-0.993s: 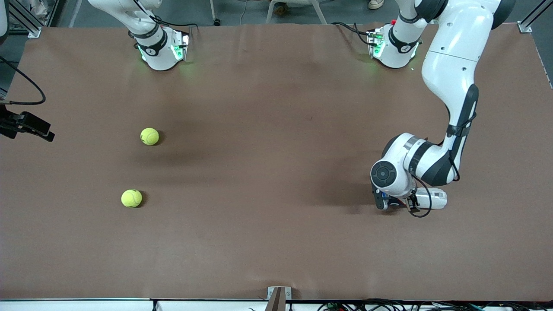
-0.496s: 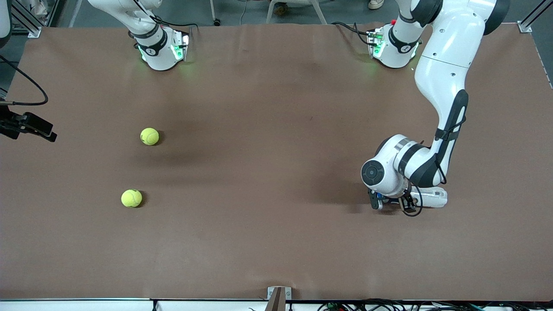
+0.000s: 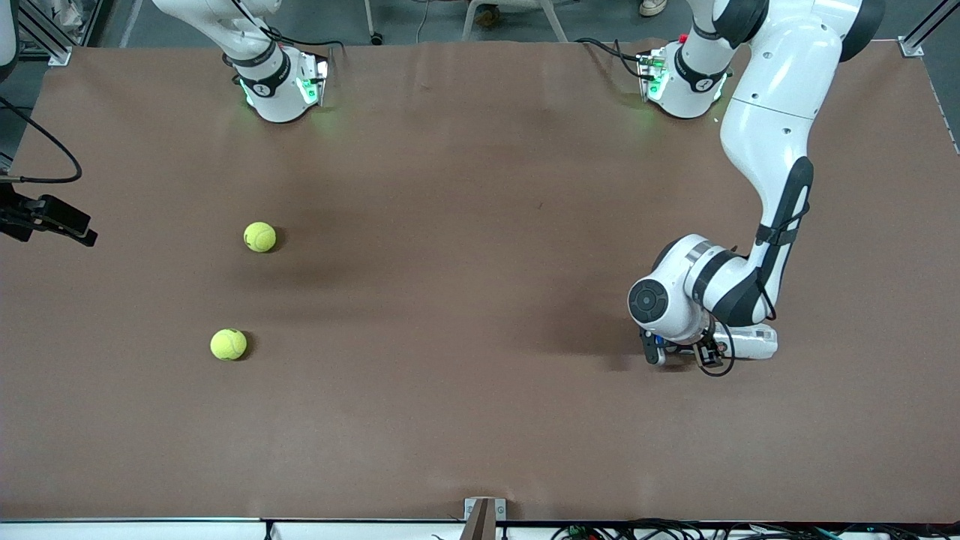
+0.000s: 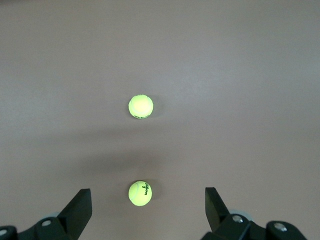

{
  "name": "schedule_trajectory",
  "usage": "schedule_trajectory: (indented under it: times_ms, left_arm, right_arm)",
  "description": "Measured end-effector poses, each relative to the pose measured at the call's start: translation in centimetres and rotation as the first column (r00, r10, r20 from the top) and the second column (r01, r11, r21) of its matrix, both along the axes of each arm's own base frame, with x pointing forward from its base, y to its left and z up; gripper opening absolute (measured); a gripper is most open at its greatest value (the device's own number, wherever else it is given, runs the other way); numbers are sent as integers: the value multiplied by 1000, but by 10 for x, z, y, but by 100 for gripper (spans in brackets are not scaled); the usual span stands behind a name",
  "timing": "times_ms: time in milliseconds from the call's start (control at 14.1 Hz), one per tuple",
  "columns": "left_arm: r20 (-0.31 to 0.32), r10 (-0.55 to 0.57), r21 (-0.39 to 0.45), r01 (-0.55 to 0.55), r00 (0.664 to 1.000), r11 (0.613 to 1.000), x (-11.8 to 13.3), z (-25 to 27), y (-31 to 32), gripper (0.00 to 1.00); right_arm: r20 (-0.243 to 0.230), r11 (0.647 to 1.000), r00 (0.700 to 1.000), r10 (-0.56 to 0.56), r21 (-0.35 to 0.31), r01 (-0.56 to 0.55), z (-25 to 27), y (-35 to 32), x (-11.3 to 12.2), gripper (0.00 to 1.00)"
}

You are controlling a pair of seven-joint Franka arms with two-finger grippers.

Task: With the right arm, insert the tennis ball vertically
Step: 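Grasp the can with the left gripper and stand it upright, then carry the upright can toward the table middle while the right gripper reaches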

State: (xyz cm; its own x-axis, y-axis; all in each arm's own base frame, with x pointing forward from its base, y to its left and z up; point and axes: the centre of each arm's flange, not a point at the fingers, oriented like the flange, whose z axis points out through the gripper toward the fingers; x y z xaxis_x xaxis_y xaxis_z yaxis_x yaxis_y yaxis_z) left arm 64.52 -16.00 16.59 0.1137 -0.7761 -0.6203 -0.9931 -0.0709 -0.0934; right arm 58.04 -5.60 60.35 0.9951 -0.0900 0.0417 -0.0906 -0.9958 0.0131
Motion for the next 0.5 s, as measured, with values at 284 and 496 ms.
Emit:
schedule_trajectory:
  times_ms: [284, 496]
  left_arm:
    - [2, 0, -2, 0, 1000, 1000, 1, 1, 0, 65]
    - [7, 14, -22, -14, 1000, 1000, 3, 3, -2, 65]
  right_arm:
    - [-41, 1000, 999, -3, 4, 3, -4, -1, -4, 100]
    - [-41, 1000, 999, -3, 4, 3, -4, -1, -4, 100]
